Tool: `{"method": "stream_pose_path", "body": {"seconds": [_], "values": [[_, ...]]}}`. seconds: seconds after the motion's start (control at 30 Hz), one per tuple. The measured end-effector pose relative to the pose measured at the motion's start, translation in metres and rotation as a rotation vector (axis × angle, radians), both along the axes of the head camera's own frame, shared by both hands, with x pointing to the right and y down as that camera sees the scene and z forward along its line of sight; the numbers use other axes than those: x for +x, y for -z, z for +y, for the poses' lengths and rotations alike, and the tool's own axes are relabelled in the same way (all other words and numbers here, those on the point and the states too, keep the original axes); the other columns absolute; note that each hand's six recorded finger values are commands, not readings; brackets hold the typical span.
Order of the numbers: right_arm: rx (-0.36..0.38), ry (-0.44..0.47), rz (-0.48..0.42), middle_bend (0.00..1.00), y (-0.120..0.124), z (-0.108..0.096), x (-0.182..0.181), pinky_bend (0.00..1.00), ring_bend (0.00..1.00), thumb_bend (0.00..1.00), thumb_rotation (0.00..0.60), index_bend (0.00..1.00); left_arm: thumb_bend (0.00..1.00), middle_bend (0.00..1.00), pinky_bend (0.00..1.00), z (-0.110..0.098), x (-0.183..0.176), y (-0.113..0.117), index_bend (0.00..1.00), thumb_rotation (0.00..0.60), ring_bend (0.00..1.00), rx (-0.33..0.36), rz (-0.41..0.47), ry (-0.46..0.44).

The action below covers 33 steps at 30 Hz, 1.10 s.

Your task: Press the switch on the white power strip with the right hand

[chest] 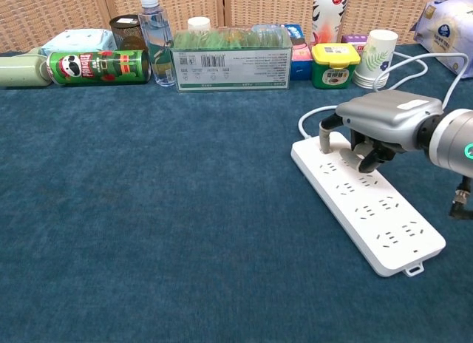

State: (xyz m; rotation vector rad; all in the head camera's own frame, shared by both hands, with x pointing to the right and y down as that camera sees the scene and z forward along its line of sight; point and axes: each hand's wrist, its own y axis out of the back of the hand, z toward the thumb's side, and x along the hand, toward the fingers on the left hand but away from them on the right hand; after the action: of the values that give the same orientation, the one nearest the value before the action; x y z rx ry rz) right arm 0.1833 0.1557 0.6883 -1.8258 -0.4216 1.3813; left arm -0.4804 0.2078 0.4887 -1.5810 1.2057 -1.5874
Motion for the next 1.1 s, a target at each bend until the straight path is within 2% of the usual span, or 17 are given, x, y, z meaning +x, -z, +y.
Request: {"method": "stream_pose_path", "body": {"seconds": [0.13, 0.37, 0.43, 0.5, 0.53, 0.57, 0.7, 0.77, 0.87, 0.97, 1.1], "values": [[0.037, -0.026, -0.024, 0.98, 0.012, -0.014, -0.001, 1.0, 1.0, 0.66, 0.6, 0.38, 0.13, 0.0, 0.02, -0.001, -0.001, 0.0, 0.0, 0.6, 0.0, 0.0, 0.003, 0.002], [0.128, -0.078, -0.078, 0.97, 0.05, -0.036, 0.011, 1.0, 1.0, 0.65, 0.6, 0.38, 0.13, 0.0, 0.02, -0.001, -0.002, -0.001, 0.0, 0.6, 0.0, -0.006, 0.008, 0.001], [0.156, -0.09, -0.091, 0.94, 0.059, -0.038, 0.018, 1.0, 1.0, 0.64, 0.6, 0.36, 0.13, 0.0, 0.02, -0.001, -0.002, 0.0, 0.0, 0.6, 0.0, -0.008, 0.009, 0.001], [0.188, -0.109, -0.109, 0.84, 0.069, -0.037, 0.028, 0.98, 0.97, 0.61, 0.6, 0.31, 0.13, 0.0, 0.02, -0.001, -0.003, 0.0, 0.0, 0.6, 0.0, -0.008, 0.012, 0.0], [0.201, -0.119, -0.116, 0.79, 0.073, -0.036, 0.034, 0.95, 0.94, 0.58, 0.6, 0.28, 0.13, 0.0, 0.02, -0.001, -0.002, 0.0, 0.0, 0.6, 0.0, -0.008, 0.013, -0.001], [0.214, -0.133, -0.126, 0.7, 0.077, -0.033, 0.043, 0.88, 0.85, 0.51, 0.6, 0.24, 0.13, 0.0, 0.02, -0.001, -0.002, 0.0, 0.0, 0.6, 0.0, -0.009, 0.014, -0.003], [0.234, -0.191, -0.14, 0.34, 0.087, -0.019, 0.08, 0.57, 0.43, 0.11, 0.6, 0.14, 0.13, 0.0, 0.02, 0.0, 0.0, -0.001, 0.0, 0.6, 0.0, -0.015, 0.015, -0.011], [0.239, -0.227, -0.142, 0.25, 0.09, -0.01, 0.101, 0.44, 0.31, 0.02, 0.6, 0.13, 0.13, 0.0, 0.02, 0.001, 0.0, 0.0, 0.0, 0.6, 0.0, -0.015, 0.013, -0.014], [0.235, -0.28, -0.162, 0.16, 0.093, 0.001, 0.125, 0.3, 0.2, 0.0, 0.6, 0.09, 0.13, 0.0, 0.02, 0.002, 0.001, 0.0, 0.0, 0.6, 0.0, -0.013, 0.008, -0.017], [0.236, -0.334, -0.176, 0.11, 0.096, 0.012, 0.151, 0.21, 0.13, 0.0, 0.6, 0.06, 0.13, 0.0, 0.02, 0.002, 0.002, 0.0, 0.0, 0.6, 0.0, -0.012, 0.003, -0.017], [0.299, -0.337, -0.126, 0.07, 0.104, 0.023, 0.185, 0.13, 0.07, 0.0, 0.6, 0.05, 0.13, 0.0, 0.02, 0.004, 0.004, -0.001, 0.0, 0.6, 0.0, -0.015, -0.001, -0.021]]}}
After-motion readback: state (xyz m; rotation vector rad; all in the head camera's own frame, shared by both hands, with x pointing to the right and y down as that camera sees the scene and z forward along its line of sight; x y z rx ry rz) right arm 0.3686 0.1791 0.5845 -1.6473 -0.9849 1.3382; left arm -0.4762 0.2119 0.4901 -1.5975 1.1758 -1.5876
